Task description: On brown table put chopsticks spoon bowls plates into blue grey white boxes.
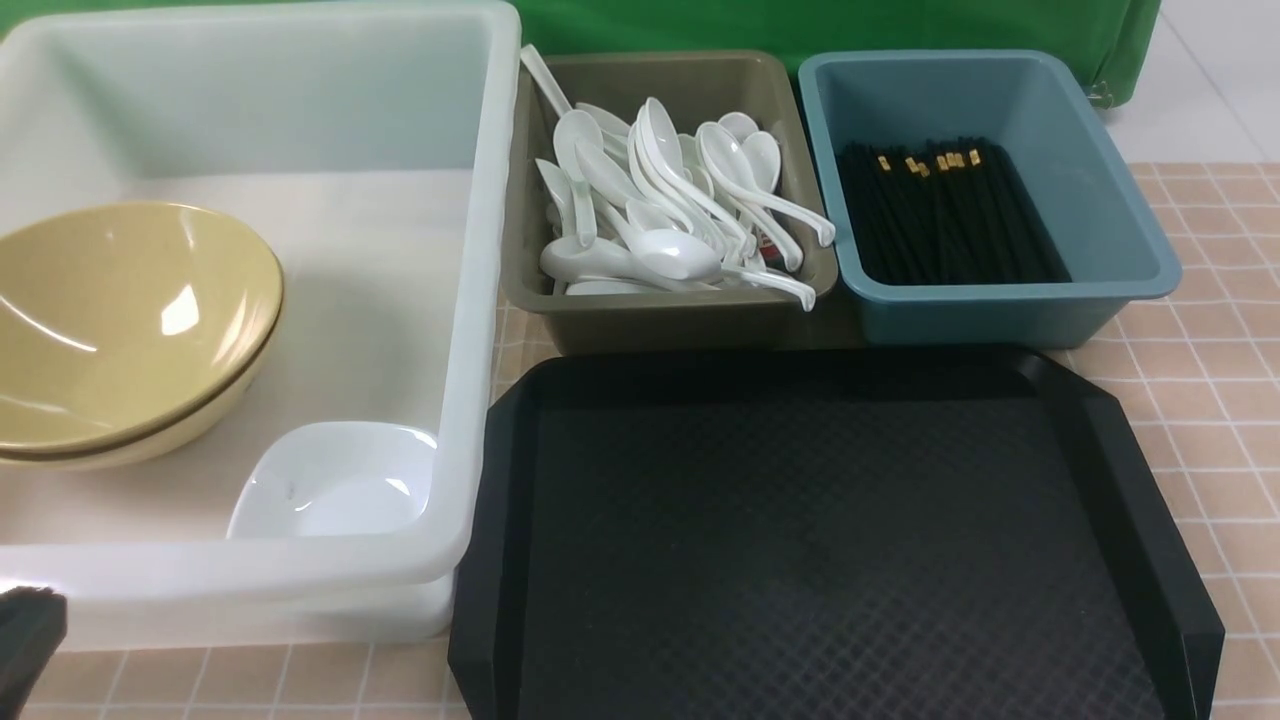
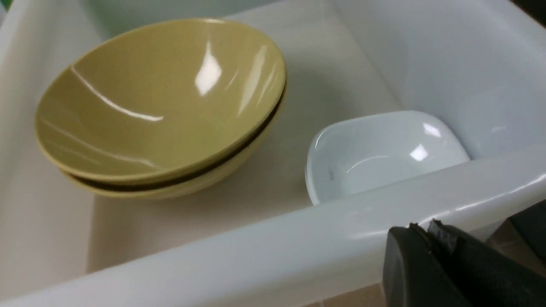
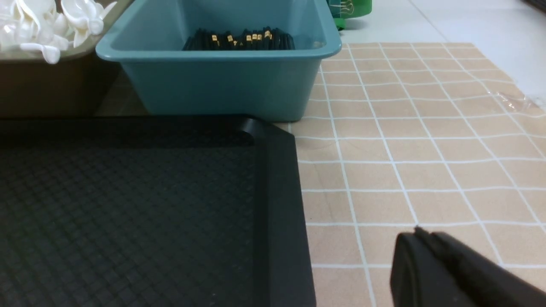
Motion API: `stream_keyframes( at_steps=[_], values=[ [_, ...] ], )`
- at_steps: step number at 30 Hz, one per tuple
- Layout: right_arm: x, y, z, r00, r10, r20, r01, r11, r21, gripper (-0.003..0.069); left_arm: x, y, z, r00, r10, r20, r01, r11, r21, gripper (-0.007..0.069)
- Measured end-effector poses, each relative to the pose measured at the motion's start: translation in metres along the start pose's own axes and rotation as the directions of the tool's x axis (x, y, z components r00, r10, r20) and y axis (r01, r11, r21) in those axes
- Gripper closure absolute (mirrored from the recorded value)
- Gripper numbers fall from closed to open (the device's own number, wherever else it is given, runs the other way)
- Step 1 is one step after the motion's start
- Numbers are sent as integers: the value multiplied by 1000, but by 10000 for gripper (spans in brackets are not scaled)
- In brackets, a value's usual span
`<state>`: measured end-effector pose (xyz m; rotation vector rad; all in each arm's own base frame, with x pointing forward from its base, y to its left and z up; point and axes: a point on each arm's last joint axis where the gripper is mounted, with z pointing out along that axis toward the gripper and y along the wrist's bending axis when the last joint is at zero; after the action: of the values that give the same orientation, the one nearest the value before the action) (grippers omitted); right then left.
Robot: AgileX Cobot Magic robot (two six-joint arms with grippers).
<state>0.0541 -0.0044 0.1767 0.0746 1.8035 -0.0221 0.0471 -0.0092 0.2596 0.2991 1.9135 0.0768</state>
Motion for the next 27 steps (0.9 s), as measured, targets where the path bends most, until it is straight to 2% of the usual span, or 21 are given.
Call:
stream_keyframes(
  at_steps=[3,4,6,9,13,21,27],
  values=[
    [0,0,0,1000,0,0,0,1000,0,612,8,0,5,995,15,96,-12,999,-31,624],
    [0,0,0,1000,0,0,0,1000,0,612,19,0,13,986,12,168,0,997,-73,624],
    [0,0,0,1000,0,-1,0,1000,0,611,31,-1,20,977,7,215,15,995,-102,624],
    [0,0,0,1000,0,-1,0,1000,0,608,53,-2,29,957,-45,285,90,985,-144,624],
    [0,0,0,1000,0,-2,0,1000,0,605,61,-1,32,954,-110,280,157,976,-152,624],
    [0,0,0,1000,0,-2,0,1000,0,601,75,-5,35,980,-153,125,169,977,-130,624],
    [0,0,0,1000,-1,-3,1,1000,1,595,75,-5,35,980,-156,123,172,977,-130,624]
  ],
)
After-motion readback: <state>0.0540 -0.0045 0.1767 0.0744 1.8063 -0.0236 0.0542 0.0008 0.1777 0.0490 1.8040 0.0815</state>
